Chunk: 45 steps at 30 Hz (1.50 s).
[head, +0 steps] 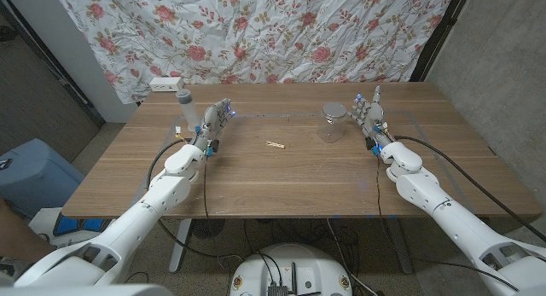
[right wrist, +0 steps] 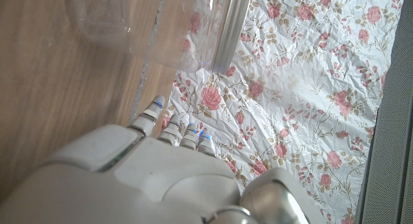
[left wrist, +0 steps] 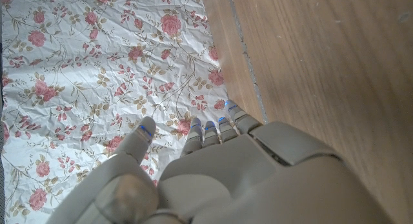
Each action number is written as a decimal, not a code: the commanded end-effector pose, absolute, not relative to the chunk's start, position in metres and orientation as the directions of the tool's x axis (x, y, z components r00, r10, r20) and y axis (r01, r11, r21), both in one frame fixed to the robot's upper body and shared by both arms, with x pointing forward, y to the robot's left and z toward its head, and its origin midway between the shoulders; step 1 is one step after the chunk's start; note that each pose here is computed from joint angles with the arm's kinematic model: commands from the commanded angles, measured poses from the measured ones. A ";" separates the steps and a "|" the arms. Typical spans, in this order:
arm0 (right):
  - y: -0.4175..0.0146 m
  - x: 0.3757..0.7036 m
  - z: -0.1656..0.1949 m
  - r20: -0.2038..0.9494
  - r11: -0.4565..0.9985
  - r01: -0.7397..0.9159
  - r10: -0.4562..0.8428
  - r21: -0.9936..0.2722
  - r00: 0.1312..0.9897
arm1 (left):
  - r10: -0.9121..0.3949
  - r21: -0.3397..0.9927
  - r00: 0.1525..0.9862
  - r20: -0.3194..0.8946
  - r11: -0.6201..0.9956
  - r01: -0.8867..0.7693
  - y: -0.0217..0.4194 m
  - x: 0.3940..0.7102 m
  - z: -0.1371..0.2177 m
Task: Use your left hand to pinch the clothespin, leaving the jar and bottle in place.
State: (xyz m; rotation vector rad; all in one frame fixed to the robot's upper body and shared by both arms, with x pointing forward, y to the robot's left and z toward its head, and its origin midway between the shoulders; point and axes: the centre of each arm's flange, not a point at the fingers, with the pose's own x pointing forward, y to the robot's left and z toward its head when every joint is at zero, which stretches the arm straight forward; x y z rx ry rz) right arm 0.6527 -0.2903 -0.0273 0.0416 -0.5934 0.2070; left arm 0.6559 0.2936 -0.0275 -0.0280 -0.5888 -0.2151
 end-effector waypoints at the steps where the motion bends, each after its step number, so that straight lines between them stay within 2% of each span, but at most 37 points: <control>1: -0.290 0.653 -0.027 0.559 0.979 -0.205 0.181 -0.020 0.809 | -0.202 0.072 0.804 0.559 0.978 0.196 0.299 0.657 -0.022; 10: -0.290 0.653 -0.027 0.559 0.979 -0.205 0.181 -0.020 0.809 | -0.205 0.104 0.800 0.564 0.979 0.177 0.295 0.650 -0.018; 23: -0.290 0.653 -0.027 0.559 0.979 -0.205 0.181 -0.020 0.809 | -0.221 0.219 0.782 0.583 0.969 0.110 0.285 0.634 -0.013; 34: -0.291 0.653 -0.027 0.559 0.979 -0.205 0.181 -0.020 0.809 | -0.251 0.394 0.760 0.600 0.919 -0.008 0.275 0.624 -0.005; 36: -0.290 0.653 -0.027 0.559 0.979 -0.205 0.181 -0.020 0.809 | -0.265 0.462 0.751 0.605 0.885 -0.060 0.272 0.624 -0.003; 45: -0.290 0.653 -0.027 0.559 0.979 -0.205 0.181 -0.020 0.809 | -0.293 0.562 0.731 0.617 0.814 -0.148 0.268 0.623 0.003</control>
